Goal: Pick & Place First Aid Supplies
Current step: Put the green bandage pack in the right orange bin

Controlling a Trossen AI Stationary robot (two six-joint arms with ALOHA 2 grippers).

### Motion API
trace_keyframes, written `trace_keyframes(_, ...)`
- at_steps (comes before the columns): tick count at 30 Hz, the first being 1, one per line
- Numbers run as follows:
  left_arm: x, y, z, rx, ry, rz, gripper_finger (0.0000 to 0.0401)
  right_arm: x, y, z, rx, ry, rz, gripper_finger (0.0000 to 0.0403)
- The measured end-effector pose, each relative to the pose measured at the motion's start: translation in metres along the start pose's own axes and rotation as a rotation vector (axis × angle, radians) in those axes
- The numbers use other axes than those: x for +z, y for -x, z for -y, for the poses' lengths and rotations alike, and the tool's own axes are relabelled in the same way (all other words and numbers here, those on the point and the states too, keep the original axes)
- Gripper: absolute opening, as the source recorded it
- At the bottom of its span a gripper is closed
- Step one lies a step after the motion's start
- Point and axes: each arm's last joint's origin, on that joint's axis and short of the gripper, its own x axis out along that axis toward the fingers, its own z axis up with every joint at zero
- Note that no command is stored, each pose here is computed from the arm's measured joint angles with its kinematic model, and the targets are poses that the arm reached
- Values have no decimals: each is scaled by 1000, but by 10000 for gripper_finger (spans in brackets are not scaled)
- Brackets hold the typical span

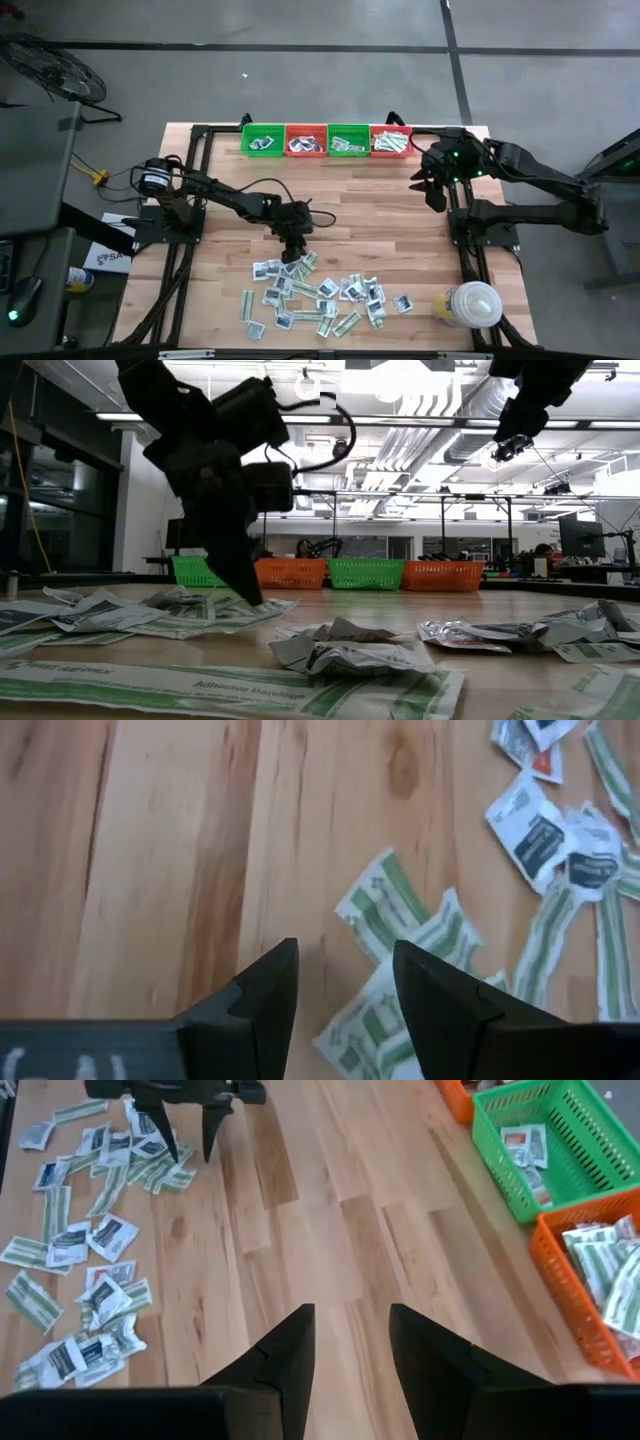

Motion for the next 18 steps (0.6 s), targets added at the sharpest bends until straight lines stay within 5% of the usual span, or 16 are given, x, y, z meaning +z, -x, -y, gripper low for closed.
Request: trace_keyframes(18,-5,-2,6,-44,-8,-38,163,-2,3,-8,-2,-10,19,124)
